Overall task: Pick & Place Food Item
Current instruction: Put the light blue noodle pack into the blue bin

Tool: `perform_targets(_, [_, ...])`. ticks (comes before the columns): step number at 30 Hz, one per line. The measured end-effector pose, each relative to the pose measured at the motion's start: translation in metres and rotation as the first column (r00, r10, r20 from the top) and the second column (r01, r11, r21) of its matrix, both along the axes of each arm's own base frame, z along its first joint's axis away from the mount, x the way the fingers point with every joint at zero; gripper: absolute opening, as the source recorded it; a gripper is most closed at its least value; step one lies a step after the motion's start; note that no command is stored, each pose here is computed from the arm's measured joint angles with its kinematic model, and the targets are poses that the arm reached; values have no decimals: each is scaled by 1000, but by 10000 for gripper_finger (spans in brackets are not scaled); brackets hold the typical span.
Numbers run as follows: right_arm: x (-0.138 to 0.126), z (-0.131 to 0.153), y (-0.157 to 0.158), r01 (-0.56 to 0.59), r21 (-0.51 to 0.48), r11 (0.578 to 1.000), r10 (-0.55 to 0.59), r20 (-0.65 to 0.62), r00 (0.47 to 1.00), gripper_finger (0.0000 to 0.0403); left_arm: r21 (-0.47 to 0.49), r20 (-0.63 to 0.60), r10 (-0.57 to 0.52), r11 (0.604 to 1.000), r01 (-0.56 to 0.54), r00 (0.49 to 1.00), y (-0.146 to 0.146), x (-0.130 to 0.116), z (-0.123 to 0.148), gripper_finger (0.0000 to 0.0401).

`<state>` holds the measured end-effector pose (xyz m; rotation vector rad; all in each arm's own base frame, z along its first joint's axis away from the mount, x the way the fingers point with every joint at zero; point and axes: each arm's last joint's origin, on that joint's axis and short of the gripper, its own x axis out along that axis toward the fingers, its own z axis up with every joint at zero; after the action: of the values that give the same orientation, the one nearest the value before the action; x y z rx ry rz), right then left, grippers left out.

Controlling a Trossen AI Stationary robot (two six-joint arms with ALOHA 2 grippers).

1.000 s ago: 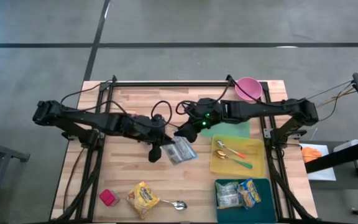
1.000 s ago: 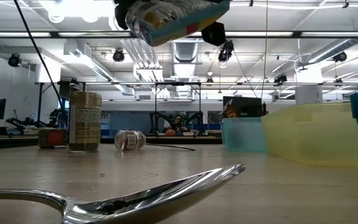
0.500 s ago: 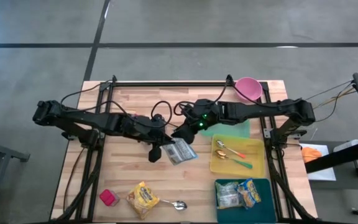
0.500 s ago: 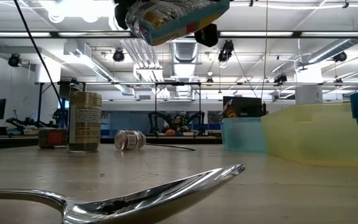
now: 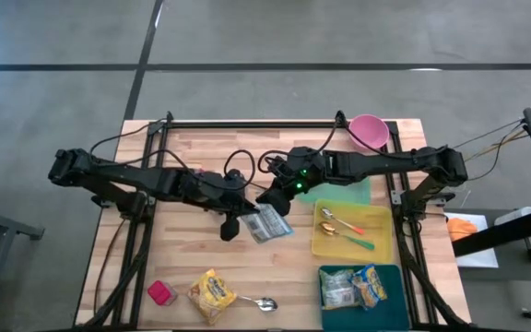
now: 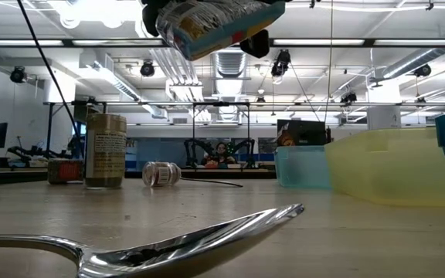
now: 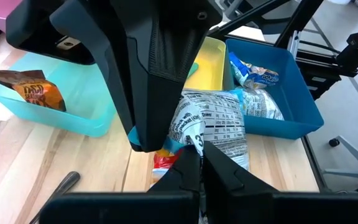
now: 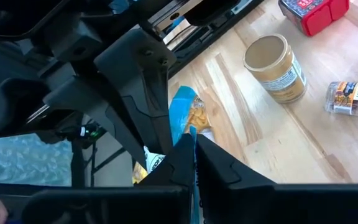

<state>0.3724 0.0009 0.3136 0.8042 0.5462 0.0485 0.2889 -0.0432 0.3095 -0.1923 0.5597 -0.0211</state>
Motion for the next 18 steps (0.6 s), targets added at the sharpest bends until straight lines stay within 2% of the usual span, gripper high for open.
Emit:
perform_targets(4, [-1,2,0,-1,0,1000,1,6,1000,8,-3,0,2,1000,-2,1000,0,0,0,2])
perform_targets(7, [-4,5,0,-2,-3,1000,2,13,1000,8,-8,3,5,1000,-5,1000,0,0,0,18])
perform_targets(12, [-11,14,0,-7,-11,1000,8,32,999,8,-29,3,20,999,-19,1000,0,0,1,84])
perform_targets(18, [-14,11,3,-20,-21,1000,19,-19,1000,7,-41,27,23,999,-22,999,0,1,3,163])
